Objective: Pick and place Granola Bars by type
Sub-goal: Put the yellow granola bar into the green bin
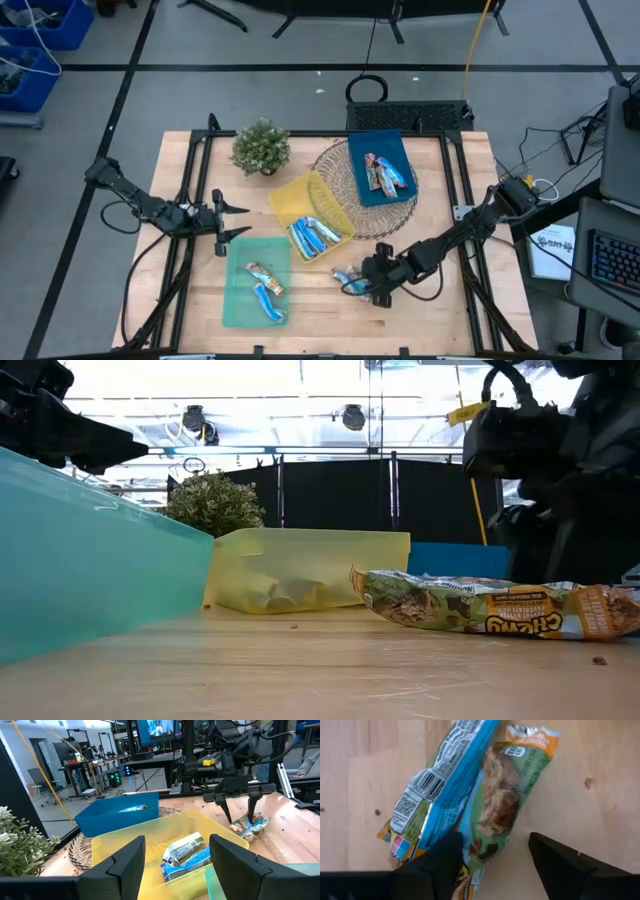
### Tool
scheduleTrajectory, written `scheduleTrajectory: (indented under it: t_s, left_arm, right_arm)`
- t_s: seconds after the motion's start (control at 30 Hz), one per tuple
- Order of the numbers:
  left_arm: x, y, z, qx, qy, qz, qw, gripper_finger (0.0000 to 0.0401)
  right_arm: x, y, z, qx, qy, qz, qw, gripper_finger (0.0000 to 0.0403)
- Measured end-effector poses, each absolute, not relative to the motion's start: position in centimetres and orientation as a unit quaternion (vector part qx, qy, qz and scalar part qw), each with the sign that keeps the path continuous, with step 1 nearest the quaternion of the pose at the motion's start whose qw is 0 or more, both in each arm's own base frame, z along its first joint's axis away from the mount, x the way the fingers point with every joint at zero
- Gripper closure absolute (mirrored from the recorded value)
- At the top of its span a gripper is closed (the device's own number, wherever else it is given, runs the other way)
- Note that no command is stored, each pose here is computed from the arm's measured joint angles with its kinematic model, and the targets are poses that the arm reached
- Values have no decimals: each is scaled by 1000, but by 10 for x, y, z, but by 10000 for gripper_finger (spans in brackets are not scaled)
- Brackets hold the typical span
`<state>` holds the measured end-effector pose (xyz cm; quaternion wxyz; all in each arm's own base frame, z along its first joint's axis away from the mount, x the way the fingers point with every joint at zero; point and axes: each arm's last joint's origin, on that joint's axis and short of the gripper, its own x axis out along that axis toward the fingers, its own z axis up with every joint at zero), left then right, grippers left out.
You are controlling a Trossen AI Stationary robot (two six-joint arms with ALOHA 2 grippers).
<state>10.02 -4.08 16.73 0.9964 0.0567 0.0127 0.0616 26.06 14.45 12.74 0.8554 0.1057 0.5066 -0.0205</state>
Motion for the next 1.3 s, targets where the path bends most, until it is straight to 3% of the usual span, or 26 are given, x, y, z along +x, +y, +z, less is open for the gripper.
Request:
scheduleTrajectory:
  t_s: [0.17, 0.43, 0.73, 1.03, 1.3]
  left_arm:
    - [100, -41, 167, 57, 13, 62, 996, 176]
    - [100, -41, 167, 57, 13, 62, 996, 176]
    - [100, -41, 167, 57, 12, 62, 996, 176]
    - [100, -41, 172, 73, -7, 63, 995, 176]
    - [99, -40, 182, 16, -51, 65, 996, 176]
  right_arm:
    - [254, 138, 119, 125, 514, -46, 847, 225]
    - [252, 136, 121, 99, 512, -42, 852, 386]
    - [244, 133, 142, 61, 479, -51, 874, 397]
    - [236, 132, 189, -19, 358, -60, 932, 401]
    - [240, 135, 223, -109, 222, -50, 968, 402]
